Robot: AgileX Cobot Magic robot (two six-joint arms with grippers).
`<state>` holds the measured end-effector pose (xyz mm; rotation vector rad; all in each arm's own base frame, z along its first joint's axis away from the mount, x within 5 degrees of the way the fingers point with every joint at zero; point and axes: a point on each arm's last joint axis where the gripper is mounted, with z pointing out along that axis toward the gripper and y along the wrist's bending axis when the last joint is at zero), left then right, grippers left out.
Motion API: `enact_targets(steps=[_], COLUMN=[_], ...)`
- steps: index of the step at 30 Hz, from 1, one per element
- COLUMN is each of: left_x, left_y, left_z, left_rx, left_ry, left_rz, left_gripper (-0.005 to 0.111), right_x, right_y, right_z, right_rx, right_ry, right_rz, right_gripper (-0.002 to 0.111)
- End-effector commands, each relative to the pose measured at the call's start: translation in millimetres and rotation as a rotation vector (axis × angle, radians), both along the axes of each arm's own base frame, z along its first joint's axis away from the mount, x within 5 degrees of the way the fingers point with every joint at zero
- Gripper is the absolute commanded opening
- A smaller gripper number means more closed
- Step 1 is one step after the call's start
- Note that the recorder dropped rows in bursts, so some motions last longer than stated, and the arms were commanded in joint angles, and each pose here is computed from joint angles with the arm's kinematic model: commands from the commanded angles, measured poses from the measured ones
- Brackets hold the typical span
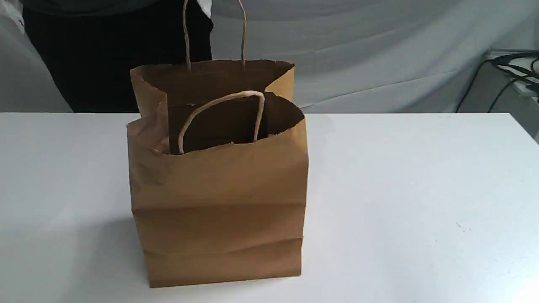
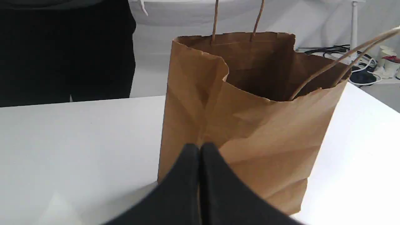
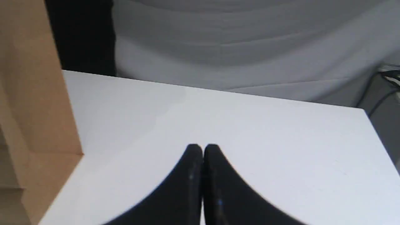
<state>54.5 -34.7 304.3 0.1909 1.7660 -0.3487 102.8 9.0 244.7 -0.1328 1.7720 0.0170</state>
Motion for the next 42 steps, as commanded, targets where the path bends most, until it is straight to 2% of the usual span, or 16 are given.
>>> enact_targets(steps=[1,8,11,20,42], left_x=[-0.6,-0.6,-0.6,-0.6,-0.6], left_y=[-0.2,-0.2,-0.2,-0.2,0.1], left_z=[0.1,0.1,0.1,0.1,-0.2], left_rx=[-0.009,-0.011,-0.011,-0.008,-0.001], left_ry=[-0.003,-0.003,-0.003,-0.004,-0.003], left_rz=[0.001,0.002,0.002,0.001,0.003], left_gripper=[0.000,0.000,0.000,0.000,0.000], right_x=[-14.3,-33.4,-37.4,-47.7,-47.8], right_y=[-5.9,-7.9,-8.0,-9.3,-9.4], right_z=[-11.4,-40.6,-41.9,-55.6,-55.7], right_rx=[0.037,0.102,0.104,0.115,0.115], right_ry=[-0.058,-0.107,-0.138,-0.023,-0.021], right_rz=[-0.057,-0.084,-0.083,-0.104,-0.105], right_gripper=[0.000,0.000,0.000,0.000,0.000])
